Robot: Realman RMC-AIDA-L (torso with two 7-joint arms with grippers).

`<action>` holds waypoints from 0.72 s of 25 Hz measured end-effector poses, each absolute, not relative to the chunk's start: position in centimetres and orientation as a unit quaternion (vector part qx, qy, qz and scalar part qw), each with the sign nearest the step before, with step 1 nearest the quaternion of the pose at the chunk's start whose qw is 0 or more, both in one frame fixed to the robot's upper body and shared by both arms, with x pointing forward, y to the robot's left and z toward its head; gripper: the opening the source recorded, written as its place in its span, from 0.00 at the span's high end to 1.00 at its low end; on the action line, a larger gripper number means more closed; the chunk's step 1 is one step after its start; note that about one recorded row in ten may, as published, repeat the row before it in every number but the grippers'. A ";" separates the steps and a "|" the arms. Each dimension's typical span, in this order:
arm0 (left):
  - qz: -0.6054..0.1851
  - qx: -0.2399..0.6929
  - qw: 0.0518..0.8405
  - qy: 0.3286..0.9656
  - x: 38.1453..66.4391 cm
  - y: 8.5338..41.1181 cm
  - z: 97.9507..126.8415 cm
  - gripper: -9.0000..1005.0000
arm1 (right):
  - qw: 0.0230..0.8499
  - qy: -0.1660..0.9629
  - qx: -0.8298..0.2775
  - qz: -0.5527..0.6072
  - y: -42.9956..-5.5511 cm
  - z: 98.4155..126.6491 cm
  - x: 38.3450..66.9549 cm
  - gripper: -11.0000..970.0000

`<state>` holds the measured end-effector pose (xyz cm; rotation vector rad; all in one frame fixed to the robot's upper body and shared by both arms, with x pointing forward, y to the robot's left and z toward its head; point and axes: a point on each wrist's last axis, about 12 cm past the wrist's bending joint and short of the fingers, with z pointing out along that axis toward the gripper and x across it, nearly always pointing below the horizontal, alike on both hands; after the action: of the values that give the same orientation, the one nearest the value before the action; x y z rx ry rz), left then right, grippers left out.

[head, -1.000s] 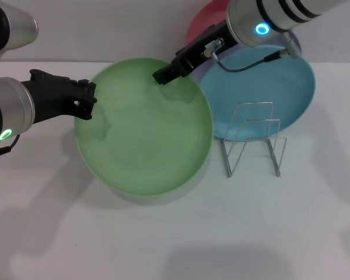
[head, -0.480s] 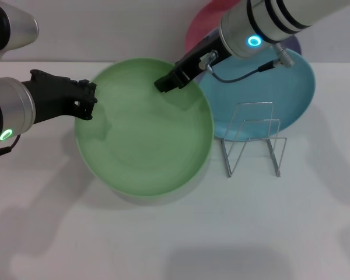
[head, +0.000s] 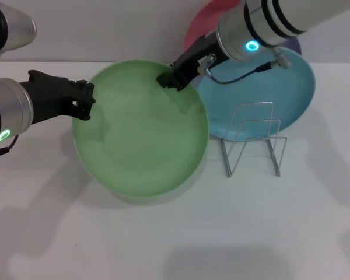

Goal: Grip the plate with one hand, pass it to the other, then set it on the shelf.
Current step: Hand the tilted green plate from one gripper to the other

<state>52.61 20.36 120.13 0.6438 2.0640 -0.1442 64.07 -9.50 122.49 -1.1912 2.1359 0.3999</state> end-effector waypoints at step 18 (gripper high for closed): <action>-0.058 0.261 0.488 0.831 52.7 20.3 120.6 0.75 | 0.342 0.802 -0.466 0.152 -9.5 122.4 63.4 0.90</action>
<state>52.73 20.25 120.60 0.6337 2.0210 -0.1421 63.43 -9.53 122.43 -1.2119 2.0843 0.3952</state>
